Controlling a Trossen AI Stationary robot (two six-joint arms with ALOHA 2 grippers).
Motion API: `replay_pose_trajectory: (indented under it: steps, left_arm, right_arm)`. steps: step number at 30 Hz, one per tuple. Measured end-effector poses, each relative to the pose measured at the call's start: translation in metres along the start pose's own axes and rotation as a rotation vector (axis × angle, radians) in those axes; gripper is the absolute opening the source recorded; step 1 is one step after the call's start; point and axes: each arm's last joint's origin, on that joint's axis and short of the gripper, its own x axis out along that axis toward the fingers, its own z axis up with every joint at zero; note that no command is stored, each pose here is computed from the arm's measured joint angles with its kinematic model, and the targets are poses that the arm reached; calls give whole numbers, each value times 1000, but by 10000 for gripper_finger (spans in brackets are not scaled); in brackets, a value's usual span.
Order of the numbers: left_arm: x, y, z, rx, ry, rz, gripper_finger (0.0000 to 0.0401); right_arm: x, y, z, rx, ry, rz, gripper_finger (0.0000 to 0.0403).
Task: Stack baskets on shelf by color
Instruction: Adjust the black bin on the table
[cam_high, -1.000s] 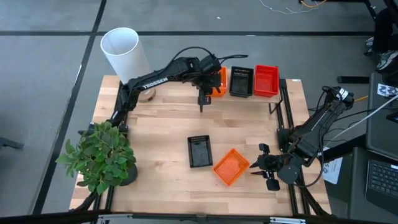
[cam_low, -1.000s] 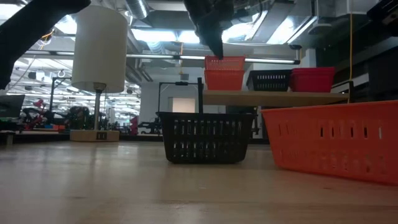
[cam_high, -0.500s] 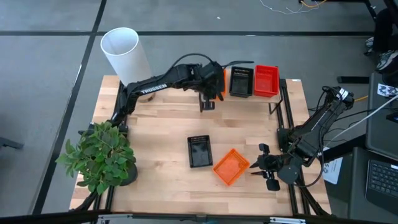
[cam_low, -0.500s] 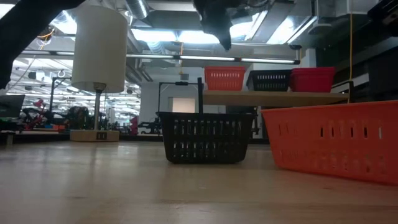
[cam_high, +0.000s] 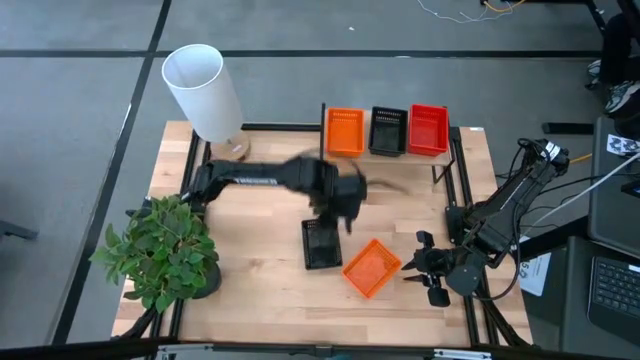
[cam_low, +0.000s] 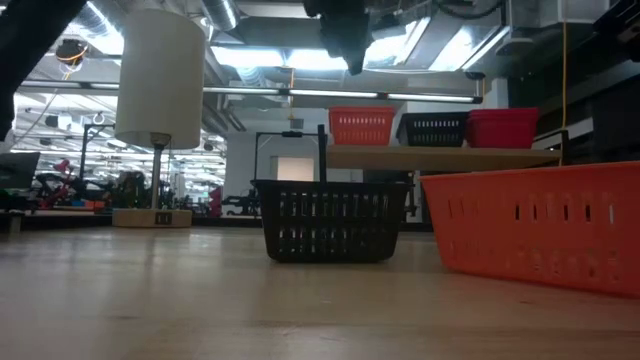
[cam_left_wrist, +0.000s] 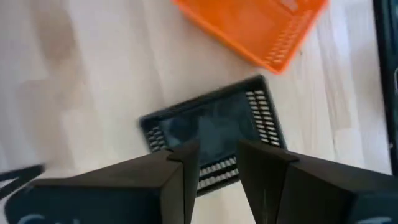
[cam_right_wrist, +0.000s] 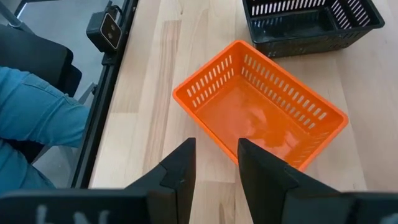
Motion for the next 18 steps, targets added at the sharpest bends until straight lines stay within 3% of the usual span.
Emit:
replay_pose_trajectory:
  steps: [4,11,15,18]
  left_arm:
    - [27,-28,-14,8,141,-10,92]
    - [82,-45,-59,-90,455,-9,92]
    - [115,-49,-81,-110,494,-5,92]
    - [129,-49,-81,-103,414,4,92]
  right_arm:
    - [0,0,0,6,-1,2,117]
    - [0,0,0,77,0,2,117]
    - [0,0,0,78,0,2,117]
    - [0,0,0,77,0,2,117]
